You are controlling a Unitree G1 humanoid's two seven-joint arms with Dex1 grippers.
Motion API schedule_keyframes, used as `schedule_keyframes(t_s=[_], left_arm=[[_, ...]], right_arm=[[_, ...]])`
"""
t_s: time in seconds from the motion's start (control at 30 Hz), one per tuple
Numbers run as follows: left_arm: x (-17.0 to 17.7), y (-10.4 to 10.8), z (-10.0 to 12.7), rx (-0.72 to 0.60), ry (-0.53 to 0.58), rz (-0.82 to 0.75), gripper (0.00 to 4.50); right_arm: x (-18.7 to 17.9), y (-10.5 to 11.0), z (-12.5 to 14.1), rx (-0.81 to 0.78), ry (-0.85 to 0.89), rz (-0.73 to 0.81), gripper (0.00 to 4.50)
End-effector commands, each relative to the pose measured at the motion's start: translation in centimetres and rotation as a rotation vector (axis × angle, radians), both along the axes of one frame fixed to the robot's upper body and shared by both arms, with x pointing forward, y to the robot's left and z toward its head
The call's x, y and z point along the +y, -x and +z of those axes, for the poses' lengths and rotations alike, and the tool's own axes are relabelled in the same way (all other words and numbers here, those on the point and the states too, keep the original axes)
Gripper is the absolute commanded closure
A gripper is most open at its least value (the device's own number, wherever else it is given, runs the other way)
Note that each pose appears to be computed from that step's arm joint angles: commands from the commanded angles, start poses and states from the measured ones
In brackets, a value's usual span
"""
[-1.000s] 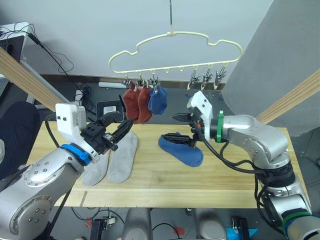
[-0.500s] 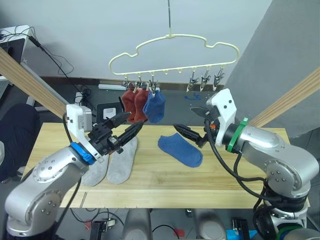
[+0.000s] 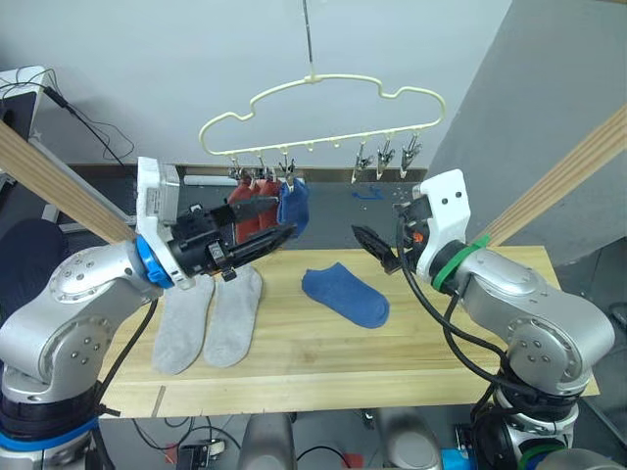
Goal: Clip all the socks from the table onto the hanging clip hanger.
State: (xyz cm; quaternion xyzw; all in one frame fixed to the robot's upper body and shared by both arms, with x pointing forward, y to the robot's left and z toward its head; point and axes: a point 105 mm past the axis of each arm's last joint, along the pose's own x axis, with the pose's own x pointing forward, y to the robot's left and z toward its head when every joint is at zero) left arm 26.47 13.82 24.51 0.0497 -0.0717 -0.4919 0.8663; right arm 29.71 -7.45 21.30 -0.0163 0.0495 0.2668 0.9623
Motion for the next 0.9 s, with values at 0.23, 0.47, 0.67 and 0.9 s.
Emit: schedule_keyframes(t_s=[0.23, 0.47, 0.67, 0.9], left_arm=[[-0.4, 0.4, 0.9, -0.022, -0.022, -0.026, 1.74], [1.3, 0.4, -0.6, -0.018, -0.084, 0.062, 1.74], [2.5, 1.2, -1.1, -0.026, -0.124, 0.091, 1.74], [3.8, 1.2, -0.4, -0.100, -0.170, 0.127, 1.74]], right_arm=[[0.6, 0.1, 0.7, -0.007, -0.043, -0.036, 2.02], [2.0, 0.2, 0.9, 0.005, -0.064, 0.027, 3.45], [2.6, -0.1, 1.4, 0.001, -0.081, 0.064, 3.45], [3.4, -0.4, 1.6, -0.008, -0.084, 0.103, 3.45]])
